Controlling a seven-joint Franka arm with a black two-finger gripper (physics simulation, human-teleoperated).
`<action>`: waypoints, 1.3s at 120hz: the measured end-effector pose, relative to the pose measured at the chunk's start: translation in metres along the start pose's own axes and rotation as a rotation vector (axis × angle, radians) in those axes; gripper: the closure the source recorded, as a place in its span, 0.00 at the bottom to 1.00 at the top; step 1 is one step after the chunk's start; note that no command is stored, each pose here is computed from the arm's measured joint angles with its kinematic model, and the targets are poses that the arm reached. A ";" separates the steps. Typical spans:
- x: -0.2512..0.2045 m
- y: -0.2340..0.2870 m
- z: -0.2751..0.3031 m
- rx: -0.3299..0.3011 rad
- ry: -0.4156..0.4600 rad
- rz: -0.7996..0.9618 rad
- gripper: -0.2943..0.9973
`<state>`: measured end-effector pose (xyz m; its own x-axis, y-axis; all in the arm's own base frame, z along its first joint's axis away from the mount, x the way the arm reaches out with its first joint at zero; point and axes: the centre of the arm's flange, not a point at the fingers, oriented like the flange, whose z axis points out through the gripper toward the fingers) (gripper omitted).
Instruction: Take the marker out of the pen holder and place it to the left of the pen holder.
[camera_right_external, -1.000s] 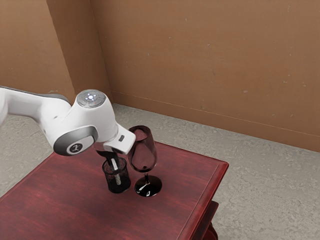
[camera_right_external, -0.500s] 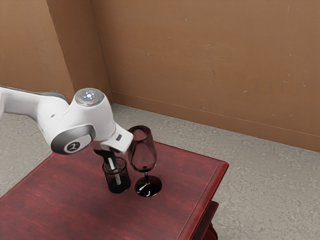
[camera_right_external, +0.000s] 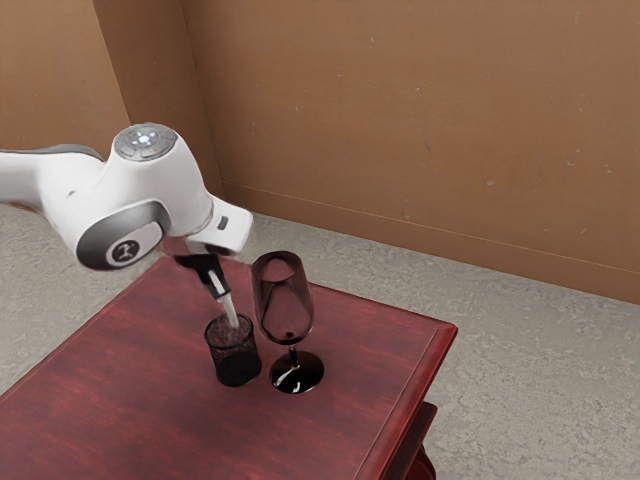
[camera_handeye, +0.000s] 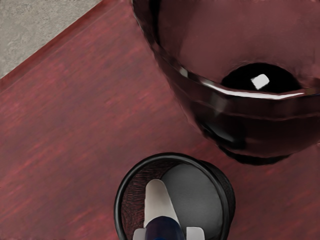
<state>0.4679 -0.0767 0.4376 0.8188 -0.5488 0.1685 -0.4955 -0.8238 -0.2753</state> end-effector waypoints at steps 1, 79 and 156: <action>0.001 -0.002 -0.004 -0.004 0.003 -0.010 0.82; -0.119 -0.108 0.077 -0.373 -0.683 -0.517 0.84; -0.098 -0.114 0.111 -0.462 -0.770 -0.502 0.45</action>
<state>0.4766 0.0865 0.3475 0.8457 -0.0200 -0.5333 0.0254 -0.9967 0.0776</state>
